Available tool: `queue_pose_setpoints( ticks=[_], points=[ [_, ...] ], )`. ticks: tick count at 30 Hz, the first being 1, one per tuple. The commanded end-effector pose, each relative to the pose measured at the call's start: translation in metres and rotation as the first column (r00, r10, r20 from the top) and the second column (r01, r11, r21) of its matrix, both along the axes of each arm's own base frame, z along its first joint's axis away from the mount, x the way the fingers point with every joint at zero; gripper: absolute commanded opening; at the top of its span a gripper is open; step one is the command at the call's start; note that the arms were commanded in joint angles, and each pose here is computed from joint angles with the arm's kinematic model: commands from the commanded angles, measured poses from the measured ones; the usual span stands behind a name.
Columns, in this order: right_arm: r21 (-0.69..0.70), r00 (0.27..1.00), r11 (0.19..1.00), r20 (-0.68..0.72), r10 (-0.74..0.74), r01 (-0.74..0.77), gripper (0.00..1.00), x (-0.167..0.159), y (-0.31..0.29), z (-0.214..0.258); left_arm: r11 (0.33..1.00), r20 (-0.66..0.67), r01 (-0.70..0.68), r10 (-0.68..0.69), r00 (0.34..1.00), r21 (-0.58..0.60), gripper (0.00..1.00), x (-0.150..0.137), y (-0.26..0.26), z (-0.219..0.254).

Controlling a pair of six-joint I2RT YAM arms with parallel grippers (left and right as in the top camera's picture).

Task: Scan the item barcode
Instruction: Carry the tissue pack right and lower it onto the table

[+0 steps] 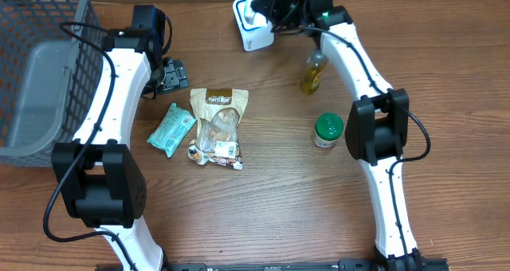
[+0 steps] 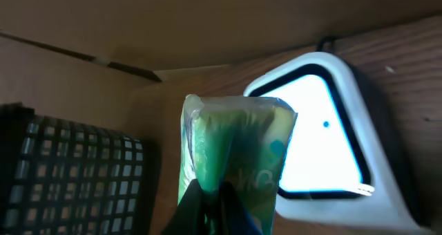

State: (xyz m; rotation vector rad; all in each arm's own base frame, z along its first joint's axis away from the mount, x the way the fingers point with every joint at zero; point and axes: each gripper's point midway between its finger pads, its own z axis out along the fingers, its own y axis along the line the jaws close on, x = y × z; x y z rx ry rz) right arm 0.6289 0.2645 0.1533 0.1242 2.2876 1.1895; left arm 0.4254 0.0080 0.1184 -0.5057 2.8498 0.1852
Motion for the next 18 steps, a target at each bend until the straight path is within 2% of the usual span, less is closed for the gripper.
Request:
queue_pose_setpoints(
  ticks=[1, 6, 12, 15, 18],
  points=[
    [0.043, 0.993, 0.999, 0.115, -0.039, 0.034, 0.04, -0.01, -0.035, 0.105, 1.0, 0.01, 0.013, -0.013, 1.0, 0.016, 1.0, 0.005, 0.002, 0.003],
    [0.007, 0.994, 0.995, 0.027, -0.104, 0.104, 0.04, -0.03, -0.086, 0.126, 1.0, 0.01, 0.013, -0.013, 1.0, 0.016, 1.0, 0.005, 0.002, 0.003],
    [-0.102, 0.964, 0.975, -0.161, -0.212, 0.198, 0.04, -0.054, -0.162, 0.096, 1.0, 0.01, 0.013, -0.013, 1.0, 0.016, 1.0, 0.005, 0.002, 0.003],
    [-0.249, 0.902, 0.933, -0.28, -0.328, 0.262, 0.04, -0.075, -0.214, 0.062, 1.0, 0.01, 0.013, -0.013, 1.0, 0.016, 0.99, 0.005, 0.002, 0.003],
    [-0.439, 0.805, 0.846, -0.358, -0.473, 0.302, 0.04, -0.104, -0.265, 0.034, 1.0, 0.01, 0.013, -0.013, 1.0, 0.016, 1.0, 0.005, 0.002, 0.003]
  ],
)
